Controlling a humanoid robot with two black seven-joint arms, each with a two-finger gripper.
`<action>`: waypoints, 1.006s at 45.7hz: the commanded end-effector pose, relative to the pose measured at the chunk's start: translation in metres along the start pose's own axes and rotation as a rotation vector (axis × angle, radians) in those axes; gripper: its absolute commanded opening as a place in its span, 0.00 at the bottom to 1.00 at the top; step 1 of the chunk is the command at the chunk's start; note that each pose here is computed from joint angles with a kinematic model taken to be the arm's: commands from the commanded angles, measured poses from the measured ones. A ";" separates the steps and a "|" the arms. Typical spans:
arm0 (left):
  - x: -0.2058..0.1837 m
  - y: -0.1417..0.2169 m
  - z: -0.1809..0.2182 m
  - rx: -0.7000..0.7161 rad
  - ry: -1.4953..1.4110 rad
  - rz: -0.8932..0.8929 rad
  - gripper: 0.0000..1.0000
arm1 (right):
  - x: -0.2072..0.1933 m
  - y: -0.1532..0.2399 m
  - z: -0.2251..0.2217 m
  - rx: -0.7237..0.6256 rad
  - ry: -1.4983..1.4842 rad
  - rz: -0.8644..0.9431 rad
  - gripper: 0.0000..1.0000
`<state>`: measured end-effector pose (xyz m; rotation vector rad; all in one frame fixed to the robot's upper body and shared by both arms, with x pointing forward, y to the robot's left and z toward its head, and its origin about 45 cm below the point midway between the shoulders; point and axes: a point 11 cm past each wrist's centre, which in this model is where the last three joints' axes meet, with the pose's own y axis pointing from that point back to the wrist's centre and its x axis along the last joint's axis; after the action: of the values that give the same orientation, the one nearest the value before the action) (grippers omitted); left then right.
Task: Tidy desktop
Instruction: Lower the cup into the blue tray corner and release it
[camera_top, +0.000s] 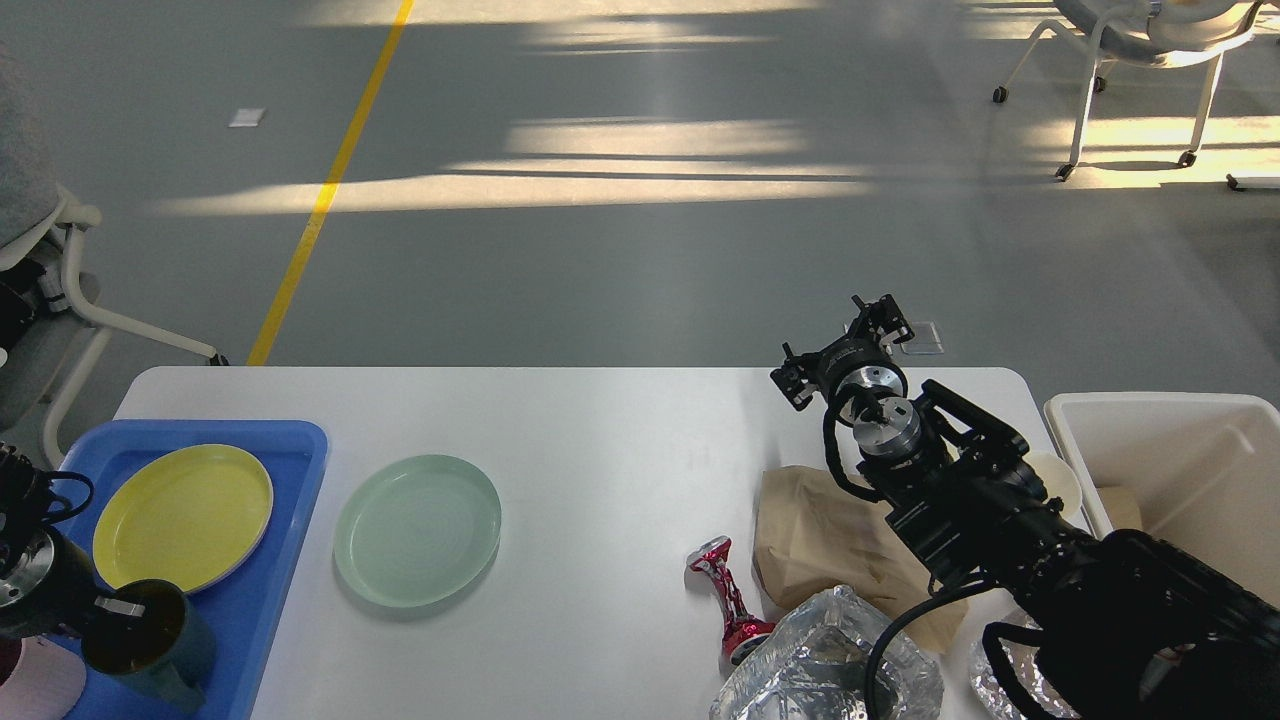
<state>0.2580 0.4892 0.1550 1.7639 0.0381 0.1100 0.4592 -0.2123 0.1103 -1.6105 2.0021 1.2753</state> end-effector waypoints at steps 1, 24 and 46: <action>-0.006 -0.005 -0.001 0.005 -0.002 -0.015 0.08 | 0.000 0.000 0.000 0.000 0.000 0.001 1.00; -0.009 -0.003 0.000 -0.013 0.012 -0.028 0.74 | 0.000 0.000 0.000 0.000 0.000 0.000 1.00; 0.035 0.094 0.016 -0.191 0.148 -0.136 0.86 | 0.000 0.000 0.000 0.000 0.000 0.000 1.00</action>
<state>0.2735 0.4770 0.2081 1.6495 0.2012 0.1366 0.4592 -0.2123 0.1103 -1.6103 2.0025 1.2754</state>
